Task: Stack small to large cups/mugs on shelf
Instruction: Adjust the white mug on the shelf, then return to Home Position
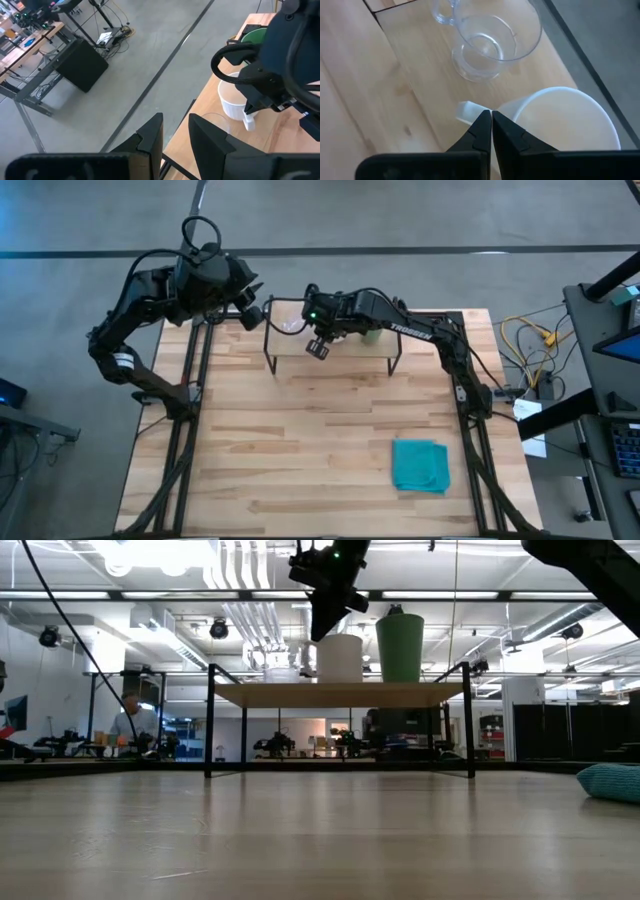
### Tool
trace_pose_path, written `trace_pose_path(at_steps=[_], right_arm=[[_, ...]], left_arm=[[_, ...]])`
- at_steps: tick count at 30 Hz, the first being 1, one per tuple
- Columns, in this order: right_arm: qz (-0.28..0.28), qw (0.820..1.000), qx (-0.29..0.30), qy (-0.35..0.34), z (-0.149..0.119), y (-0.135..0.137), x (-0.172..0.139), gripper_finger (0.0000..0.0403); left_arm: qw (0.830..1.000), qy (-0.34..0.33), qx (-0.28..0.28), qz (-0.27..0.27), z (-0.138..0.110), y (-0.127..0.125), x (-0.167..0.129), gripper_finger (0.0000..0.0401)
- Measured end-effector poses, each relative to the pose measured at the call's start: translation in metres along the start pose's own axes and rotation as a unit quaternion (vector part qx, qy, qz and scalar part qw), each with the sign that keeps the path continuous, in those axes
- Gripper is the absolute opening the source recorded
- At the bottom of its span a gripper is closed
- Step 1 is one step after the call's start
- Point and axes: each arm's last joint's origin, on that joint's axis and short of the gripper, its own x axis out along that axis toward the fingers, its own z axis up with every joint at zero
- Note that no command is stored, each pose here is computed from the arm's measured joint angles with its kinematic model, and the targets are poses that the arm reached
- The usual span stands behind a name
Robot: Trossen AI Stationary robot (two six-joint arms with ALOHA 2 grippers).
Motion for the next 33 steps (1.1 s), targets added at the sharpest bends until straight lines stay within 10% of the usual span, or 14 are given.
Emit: trace_pose_path(at_steps=[16,33], right_arm=[[0.008,1.0,-0.022,-0.011,-0.001,0.004,-0.012,0.0008],[0.115,0.971,0.001,-0.209,-0.032,-0.012,-0.192,0.0009]], left_arm=[[1.0,0.0,0.0,0.0,0.0,0.0,0.0,0.0079],[1.0,0.014,0.012,-0.002,-0.004,0.002,-0.003,0.0079]])
